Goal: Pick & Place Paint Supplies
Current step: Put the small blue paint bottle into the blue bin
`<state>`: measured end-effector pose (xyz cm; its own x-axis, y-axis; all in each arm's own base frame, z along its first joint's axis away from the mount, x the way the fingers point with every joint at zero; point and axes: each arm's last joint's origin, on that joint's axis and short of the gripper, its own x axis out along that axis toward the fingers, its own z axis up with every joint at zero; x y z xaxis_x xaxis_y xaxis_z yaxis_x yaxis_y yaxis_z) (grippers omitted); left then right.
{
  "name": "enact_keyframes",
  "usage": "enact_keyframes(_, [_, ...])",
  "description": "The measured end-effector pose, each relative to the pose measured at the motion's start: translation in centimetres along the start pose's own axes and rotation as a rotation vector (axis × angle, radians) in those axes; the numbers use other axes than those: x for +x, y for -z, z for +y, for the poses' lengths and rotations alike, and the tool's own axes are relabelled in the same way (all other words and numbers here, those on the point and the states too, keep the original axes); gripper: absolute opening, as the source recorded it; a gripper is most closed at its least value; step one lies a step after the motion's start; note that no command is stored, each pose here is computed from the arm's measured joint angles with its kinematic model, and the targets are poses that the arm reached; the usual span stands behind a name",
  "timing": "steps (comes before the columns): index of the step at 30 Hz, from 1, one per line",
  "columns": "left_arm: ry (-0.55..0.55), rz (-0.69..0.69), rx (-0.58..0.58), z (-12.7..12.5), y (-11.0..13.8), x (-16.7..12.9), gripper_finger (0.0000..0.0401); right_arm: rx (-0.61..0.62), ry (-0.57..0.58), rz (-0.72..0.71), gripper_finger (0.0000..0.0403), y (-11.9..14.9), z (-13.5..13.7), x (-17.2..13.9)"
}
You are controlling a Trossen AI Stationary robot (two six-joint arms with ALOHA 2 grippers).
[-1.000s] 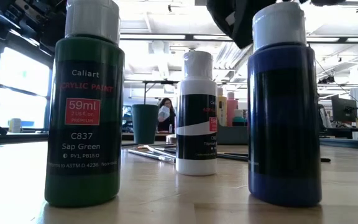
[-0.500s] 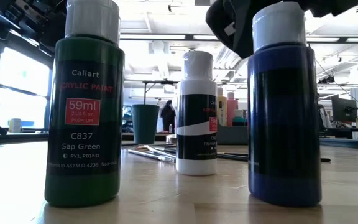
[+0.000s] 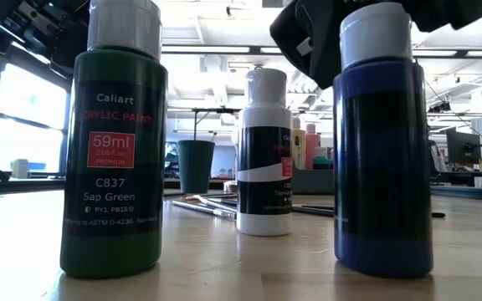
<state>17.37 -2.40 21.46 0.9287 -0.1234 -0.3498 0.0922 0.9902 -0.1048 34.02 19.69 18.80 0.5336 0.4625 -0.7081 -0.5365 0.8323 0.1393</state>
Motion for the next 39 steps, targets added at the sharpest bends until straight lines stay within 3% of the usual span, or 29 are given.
enact_keyframes(18, [-0.006, 0.008, 0.000, 0.0, 0.1, 0.0, 0.0019, 0.000, 0.004, -0.005, 0.0120, -0.1, 0.0, -0.1])
enact_keyframes(29, [-0.007, 0.010, 0.000, 0.0, 0.1, 0.0, 0.0019, 0.024, 0.016, 0.007, 0.0120, -0.2, -0.1, -1.0])
enact_keyframes(39, [-0.007, 0.012, -0.008, 0.0, 0.1, 0.0, 0.0019, 0.064, 0.123, -0.039, 0.0120, -1.7, -1.0, -7.5])
